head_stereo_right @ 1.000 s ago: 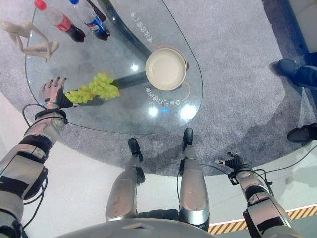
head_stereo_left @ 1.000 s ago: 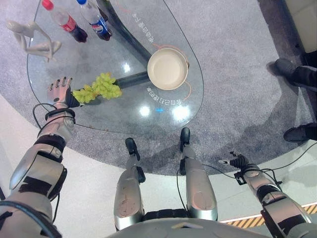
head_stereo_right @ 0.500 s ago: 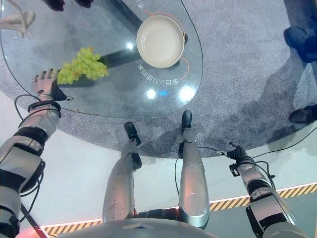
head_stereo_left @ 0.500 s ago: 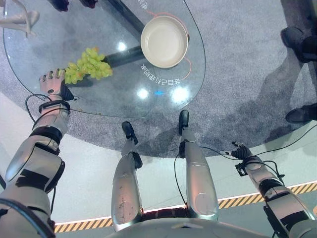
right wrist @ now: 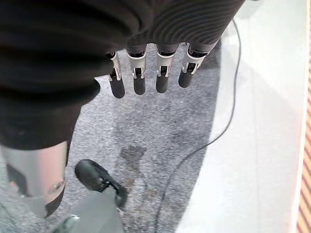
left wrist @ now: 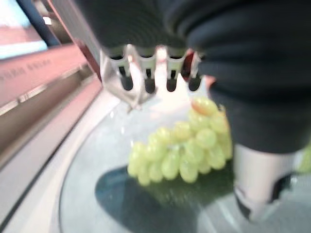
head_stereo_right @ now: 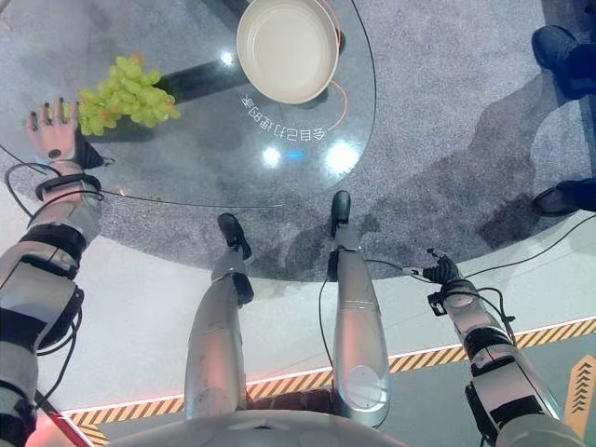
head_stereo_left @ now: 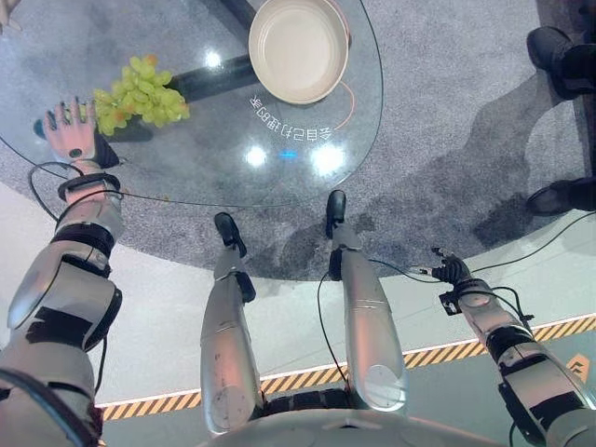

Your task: Pick up fruits into the plate

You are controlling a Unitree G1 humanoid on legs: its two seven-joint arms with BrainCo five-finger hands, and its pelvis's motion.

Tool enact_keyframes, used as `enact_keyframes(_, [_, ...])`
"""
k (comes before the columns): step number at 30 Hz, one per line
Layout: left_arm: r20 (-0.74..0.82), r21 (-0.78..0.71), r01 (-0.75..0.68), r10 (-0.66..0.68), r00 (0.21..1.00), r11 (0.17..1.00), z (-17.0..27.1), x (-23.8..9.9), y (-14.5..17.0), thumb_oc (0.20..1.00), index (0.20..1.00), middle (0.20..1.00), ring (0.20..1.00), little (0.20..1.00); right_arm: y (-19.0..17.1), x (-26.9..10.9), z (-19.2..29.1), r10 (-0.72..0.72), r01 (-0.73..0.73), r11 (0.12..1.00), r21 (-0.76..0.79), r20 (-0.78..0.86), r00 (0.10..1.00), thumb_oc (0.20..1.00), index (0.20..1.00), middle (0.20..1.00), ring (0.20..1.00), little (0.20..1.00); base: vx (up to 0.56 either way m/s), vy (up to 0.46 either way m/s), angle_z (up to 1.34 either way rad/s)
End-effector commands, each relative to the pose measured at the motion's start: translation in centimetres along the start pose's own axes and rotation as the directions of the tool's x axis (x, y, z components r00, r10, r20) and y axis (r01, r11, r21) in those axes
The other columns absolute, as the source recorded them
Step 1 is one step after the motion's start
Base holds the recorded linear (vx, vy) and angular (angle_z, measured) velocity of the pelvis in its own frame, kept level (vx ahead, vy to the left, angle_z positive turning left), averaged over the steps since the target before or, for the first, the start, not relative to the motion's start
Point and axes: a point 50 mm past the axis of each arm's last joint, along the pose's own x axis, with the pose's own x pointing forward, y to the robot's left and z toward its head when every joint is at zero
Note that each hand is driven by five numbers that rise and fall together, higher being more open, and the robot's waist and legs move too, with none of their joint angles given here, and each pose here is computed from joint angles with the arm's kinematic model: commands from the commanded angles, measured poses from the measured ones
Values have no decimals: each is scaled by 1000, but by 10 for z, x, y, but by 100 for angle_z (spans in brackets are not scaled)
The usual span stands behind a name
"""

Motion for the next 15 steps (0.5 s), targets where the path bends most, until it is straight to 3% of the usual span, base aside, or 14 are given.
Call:
enact_keyframes(1, [-153,115,-82,99,983,990,-49,10,18,1000,1000,1000,1000,1000,14,-12,-34,37,-38,999,-13,-73,997,1000,1000,1000,1000,1000,0,0,0])
enact_keyframes(15, [-183,78,-137,149,972,988,-48,23,37,1000,1000,1000,1000,1000,20,-18,-43,57,-57,998,4,-68,996,1000,1000,1000,1000,1000,3,1,1])
